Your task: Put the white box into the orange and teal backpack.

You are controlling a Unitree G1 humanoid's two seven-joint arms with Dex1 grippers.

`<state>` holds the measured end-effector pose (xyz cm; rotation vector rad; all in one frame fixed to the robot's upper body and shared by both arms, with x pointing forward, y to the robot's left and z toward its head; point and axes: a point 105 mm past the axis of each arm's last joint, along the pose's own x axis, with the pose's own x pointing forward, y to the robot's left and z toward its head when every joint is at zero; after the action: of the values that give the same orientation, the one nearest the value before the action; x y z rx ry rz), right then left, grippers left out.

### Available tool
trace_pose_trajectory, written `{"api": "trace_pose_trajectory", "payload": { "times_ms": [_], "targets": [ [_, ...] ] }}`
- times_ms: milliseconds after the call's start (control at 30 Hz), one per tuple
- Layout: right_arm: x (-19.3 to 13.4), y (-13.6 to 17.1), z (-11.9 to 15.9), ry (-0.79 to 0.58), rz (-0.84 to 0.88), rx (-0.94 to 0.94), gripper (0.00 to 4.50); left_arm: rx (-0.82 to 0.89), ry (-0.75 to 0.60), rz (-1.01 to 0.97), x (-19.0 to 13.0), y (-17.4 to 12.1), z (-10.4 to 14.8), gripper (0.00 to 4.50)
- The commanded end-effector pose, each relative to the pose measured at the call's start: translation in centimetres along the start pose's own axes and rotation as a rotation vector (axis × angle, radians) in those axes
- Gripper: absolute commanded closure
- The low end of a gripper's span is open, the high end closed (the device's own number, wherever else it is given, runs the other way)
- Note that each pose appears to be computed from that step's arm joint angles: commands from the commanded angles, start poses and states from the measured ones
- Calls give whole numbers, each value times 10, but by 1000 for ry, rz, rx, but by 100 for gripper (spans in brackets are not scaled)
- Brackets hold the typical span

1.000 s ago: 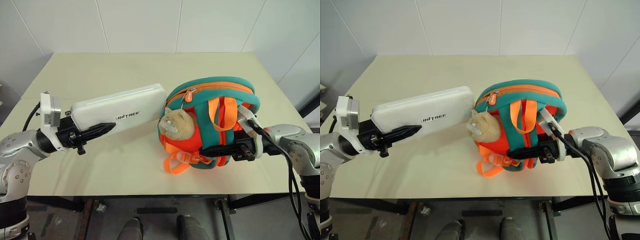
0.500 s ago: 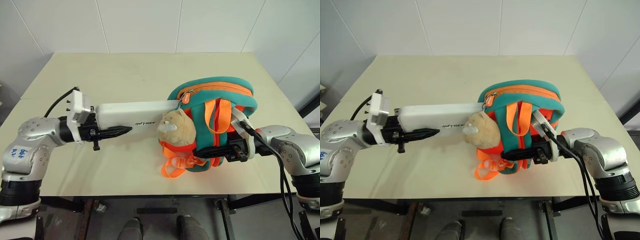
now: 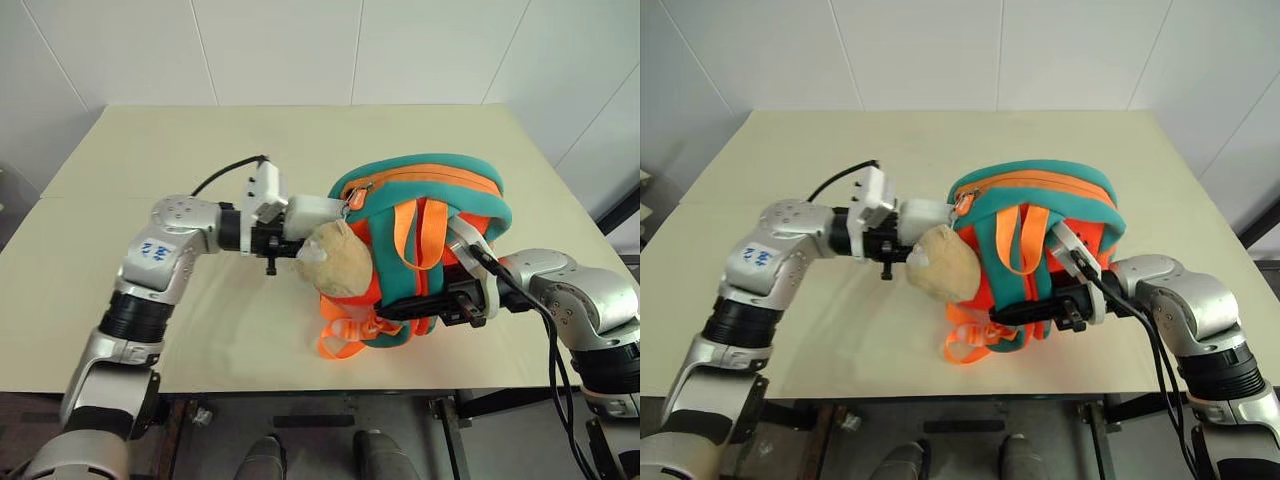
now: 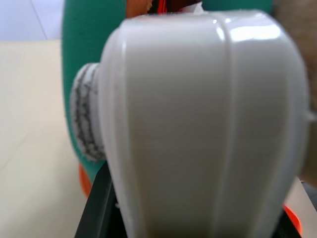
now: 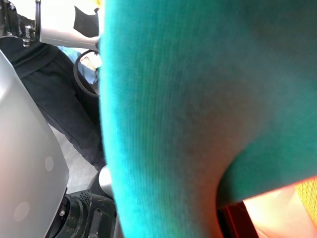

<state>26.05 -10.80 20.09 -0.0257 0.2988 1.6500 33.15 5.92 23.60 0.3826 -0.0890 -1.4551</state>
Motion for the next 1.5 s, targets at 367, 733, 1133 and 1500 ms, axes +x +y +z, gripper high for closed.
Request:
{"api": "trace_pose_trajectory", "payload": {
  "times_ms": [367,733,1133,1500],
  "targets": [
    [5,9,0,-15,-7,-25,450,34,-82,35,9,6,12,106],
    [3,-2,1,-18,-37,-30,450,86,-6,7,-62,-1,12,8],
    [5,-13,0,-23,-37,-32,450,109,-97,-110,-56,-44,35,8],
    [10,-15,2,-34,-27,-40,450,109,-128,-45,-24,-38,29,24]
  ]
}}
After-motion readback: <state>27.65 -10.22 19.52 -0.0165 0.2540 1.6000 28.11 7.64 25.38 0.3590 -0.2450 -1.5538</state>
